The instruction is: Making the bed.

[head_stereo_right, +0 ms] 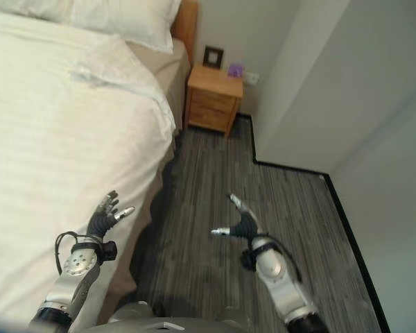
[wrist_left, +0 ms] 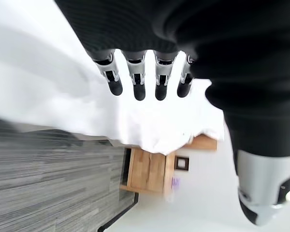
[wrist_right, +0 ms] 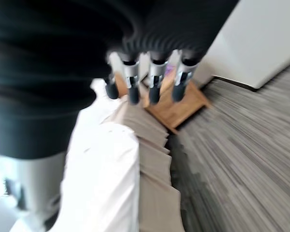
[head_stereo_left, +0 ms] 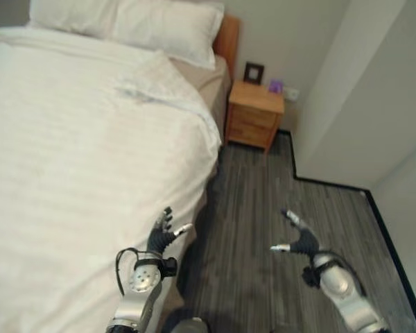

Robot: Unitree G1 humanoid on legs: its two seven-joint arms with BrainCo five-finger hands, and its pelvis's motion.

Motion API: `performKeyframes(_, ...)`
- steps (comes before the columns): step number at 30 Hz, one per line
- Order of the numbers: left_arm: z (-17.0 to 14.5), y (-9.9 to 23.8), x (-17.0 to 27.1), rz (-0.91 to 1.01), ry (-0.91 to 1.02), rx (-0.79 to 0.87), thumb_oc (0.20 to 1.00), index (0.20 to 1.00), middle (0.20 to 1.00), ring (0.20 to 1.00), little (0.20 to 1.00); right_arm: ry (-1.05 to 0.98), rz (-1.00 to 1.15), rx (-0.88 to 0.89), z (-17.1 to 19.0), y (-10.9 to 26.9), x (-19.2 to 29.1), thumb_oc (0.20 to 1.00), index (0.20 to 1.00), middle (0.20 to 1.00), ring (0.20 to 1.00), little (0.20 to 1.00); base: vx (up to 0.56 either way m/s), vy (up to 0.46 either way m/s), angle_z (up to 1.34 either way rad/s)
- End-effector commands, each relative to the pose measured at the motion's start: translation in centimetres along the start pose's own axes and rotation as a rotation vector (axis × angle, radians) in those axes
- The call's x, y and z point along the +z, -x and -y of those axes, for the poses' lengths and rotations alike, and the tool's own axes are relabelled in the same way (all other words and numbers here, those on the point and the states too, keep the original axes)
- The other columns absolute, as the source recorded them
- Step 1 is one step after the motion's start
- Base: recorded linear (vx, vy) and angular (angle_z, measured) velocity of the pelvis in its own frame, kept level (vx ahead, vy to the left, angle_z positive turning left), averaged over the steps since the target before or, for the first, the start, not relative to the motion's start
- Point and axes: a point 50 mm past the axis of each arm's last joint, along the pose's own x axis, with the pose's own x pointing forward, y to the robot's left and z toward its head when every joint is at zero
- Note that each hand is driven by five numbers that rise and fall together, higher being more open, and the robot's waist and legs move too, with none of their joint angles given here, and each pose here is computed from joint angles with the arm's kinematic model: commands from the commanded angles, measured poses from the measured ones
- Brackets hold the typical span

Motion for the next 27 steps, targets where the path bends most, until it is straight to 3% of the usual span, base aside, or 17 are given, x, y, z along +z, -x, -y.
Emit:
performKeyframes(1,0.5,-0.1,2.9,0.157,-0.028,-0.028,1.0,1.0,1.0,1.0,1.0,0.061,0.047,-0.161,4.7,-0.4,0.5,1.0,1.0,1.0,1.0,1.0,0.57,-0.063,0.93)
performKeyframes(13,1.0,-0.5,2.9,0.173,0.01,-0.022,1.0,1.0,1.0,1.0,1.0,0.062,-0.059,-0.123,4.2,1.1,-2.0,1.0,1.0,1.0,1.0,1.0,0.63,-0.253,0.76)
performKeyframes(16,0.8,0.0,3.3,0.184,0.068,-0.029,1.0,1.0,1.0,1.0,1.0,0.067,-0.005,-0.112,4.9,0.5,-1.1,1.0,1.0,1.0,1.0,1.0,0.61,-0.63,-0.32)
performKeyframes(22,2.2,0.0,4.6,0.246,0.134,-0.066,1.0,1.0,1.0,1.0,1.0,0.112,0.123,-0.102,5.5,-1.8,2.2,1.0,1.0,1.0,1.0,1.0,0.56,-0.115,-0.48)
performKeyframes(27,2.3,0.4,7.6,0.382,0.144,-0.094,1.0,1.0,1.0,1.0,1.0,0.118,0.218,-0.111,5.3,-2.4,4.4,1.0,1.0,1.0,1.0,1.0,0.67,-0.047,0.47)
